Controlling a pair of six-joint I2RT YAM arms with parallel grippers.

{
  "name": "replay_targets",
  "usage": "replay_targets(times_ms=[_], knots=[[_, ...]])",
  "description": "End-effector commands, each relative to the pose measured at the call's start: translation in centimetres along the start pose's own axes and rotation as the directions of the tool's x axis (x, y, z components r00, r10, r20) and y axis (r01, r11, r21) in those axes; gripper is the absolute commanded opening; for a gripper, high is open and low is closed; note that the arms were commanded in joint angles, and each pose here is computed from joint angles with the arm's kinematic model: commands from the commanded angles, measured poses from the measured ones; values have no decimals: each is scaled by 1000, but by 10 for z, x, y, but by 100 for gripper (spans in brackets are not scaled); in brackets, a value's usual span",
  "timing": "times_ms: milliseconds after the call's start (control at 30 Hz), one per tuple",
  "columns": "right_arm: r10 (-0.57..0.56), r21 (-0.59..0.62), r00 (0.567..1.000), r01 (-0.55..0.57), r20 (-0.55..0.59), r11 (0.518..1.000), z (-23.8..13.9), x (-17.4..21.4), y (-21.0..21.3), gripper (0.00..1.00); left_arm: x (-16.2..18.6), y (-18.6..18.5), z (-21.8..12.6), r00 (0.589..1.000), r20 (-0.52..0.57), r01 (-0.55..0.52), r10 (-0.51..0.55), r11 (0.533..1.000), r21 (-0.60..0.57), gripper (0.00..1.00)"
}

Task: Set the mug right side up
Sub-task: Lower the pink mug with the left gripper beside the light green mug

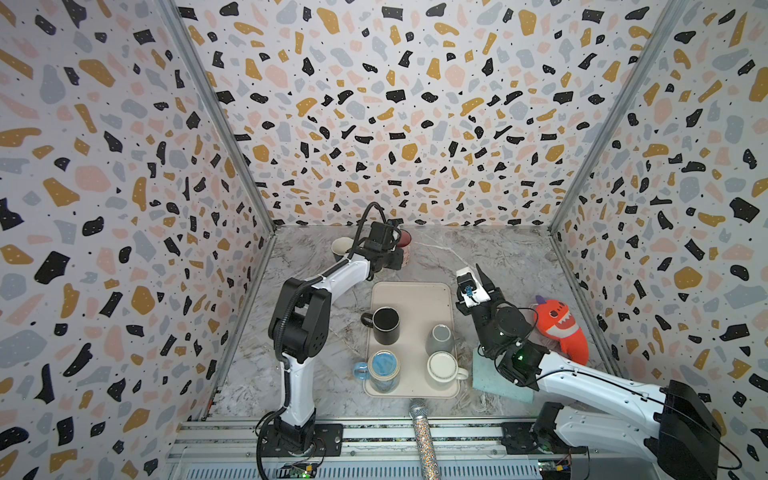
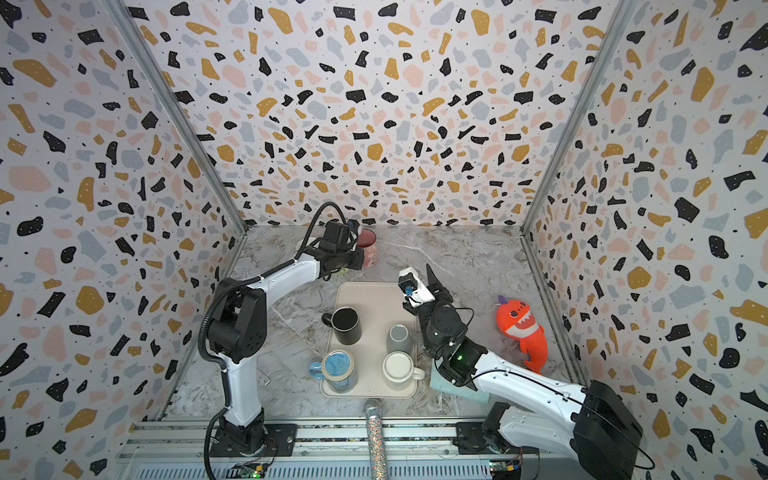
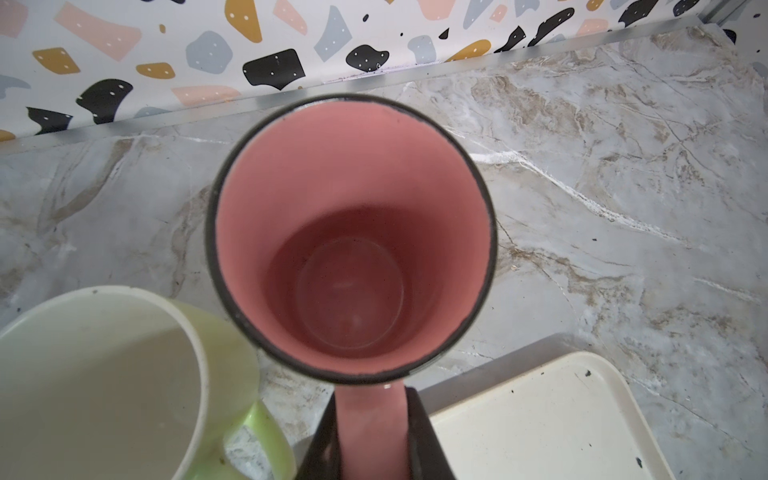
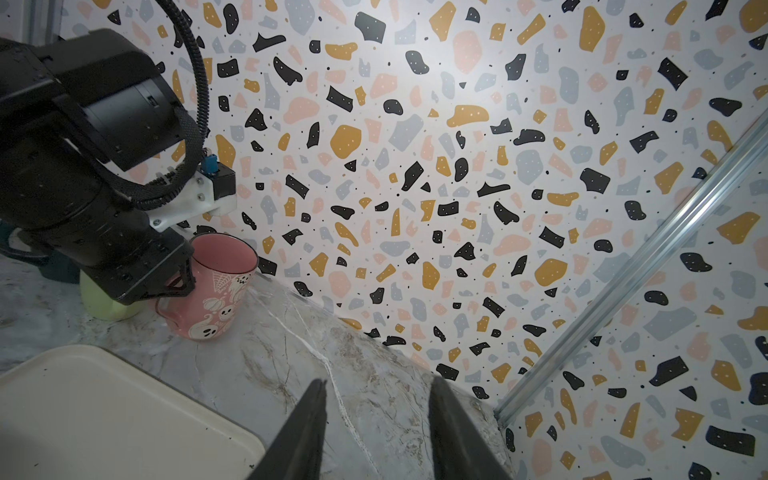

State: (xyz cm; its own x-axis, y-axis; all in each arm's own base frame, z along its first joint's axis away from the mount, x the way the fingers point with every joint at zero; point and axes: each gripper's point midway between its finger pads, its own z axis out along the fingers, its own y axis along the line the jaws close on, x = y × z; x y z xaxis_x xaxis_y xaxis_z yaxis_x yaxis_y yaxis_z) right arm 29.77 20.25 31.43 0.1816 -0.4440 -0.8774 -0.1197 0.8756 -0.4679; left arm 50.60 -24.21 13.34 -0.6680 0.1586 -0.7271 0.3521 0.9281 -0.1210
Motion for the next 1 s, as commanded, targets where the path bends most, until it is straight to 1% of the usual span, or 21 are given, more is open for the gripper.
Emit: replay_targets(times_ms=[0, 333, 967], knots=[[30, 6, 1000, -30, 10, 1000, 0, -4, -4, 42, -51, 1, -11, 983, 182, 12, -11, 1000, -8, 0], [36, 2, 999, -36, 6, 999, 1, -2, -2, 43, -37, -1, -3, 991, 134, 27, -29, 1000, 10, 0], [42, -5, 999, -42, 2, 999, 2, 0, 0, 44, -17, -1, -1, 997, 71, 39, -40, 999, 18, 0]])
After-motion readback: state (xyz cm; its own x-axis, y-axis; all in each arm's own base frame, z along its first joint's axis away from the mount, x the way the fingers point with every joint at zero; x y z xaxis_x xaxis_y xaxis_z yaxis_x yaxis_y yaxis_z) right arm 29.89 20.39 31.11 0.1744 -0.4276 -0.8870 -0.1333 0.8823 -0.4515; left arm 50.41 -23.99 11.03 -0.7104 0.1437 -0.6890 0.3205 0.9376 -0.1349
